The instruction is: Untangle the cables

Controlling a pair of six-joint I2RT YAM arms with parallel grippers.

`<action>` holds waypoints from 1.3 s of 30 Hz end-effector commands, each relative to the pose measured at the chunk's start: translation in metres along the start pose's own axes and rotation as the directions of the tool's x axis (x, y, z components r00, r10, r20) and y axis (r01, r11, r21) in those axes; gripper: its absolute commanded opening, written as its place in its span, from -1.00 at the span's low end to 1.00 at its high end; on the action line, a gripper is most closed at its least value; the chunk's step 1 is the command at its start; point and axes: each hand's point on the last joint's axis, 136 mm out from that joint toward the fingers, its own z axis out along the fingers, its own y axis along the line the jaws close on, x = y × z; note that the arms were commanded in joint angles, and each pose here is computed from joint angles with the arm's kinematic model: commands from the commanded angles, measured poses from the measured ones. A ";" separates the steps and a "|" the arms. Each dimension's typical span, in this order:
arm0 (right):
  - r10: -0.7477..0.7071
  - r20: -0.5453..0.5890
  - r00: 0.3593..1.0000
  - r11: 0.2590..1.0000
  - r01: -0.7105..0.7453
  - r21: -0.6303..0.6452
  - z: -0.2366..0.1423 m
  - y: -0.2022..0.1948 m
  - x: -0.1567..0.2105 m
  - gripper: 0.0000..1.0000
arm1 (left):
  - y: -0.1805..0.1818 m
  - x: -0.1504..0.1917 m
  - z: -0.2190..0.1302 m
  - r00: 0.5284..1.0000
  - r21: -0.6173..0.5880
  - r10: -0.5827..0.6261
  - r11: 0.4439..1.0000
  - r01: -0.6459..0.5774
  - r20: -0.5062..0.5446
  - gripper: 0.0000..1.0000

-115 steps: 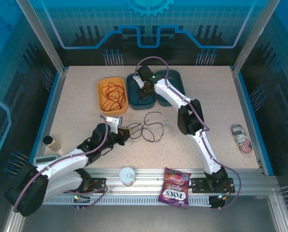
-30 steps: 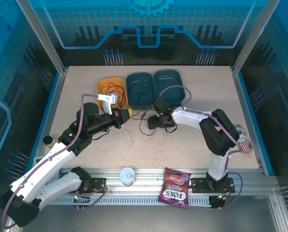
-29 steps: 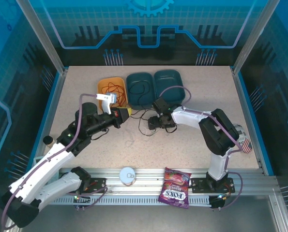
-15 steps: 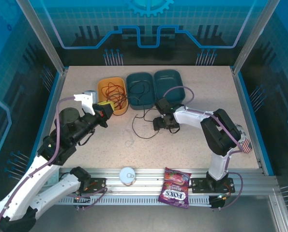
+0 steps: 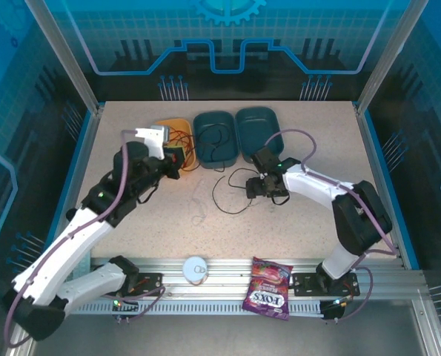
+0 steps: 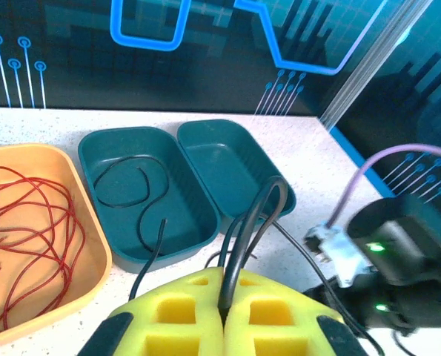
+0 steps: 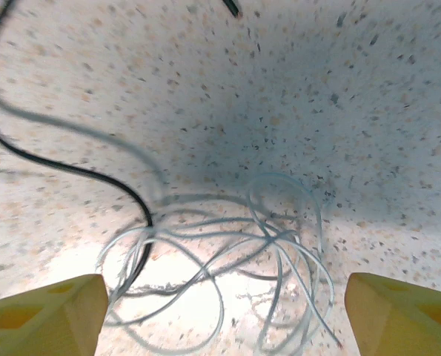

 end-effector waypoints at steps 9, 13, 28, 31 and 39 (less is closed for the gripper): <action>0.117 0.127 0.985 0.992 -0.110 -0.062 -0.071 -0.020 -0.009 0.80 | 0.028 -0.019 0.103 0.998 -0.059 -0.018 0.998 0.015 -0.055 -1.00; 0.142 0.182 0.973 0.988 -0.129 -0.081 -0.091 -0.027 -0.013 0.99 | 0.044 -0.011 0.141 0.996 -0.097 -0.024 0.995 0.016 -0.090 -1.00; 0.195 0.344 0.919 0.974 -0.142 -0.174 -0.146 -0.044 -0.025 0.99 | 0.077 0.040 0.221 0.976 -0.182 -0.112 0.980 0.077 -0.186 -1.00; 0.203 0.357 0.912 0.971 -0.141 -0.193 -0.147 -0.043 -0.026 0.99 | 0.085 0.046 0.227 0.975 -0.207 -0.125 0.974 0.086 -0.182 -1.00; 0.210 0.382 0.900 0.966 -0.131 -0.222 -0.151 -0.042 -0.029 0.99 | 0.103 0.049 0.247 0.976 -0.259 -0.154 0.960 0.111 -0.154 -1.00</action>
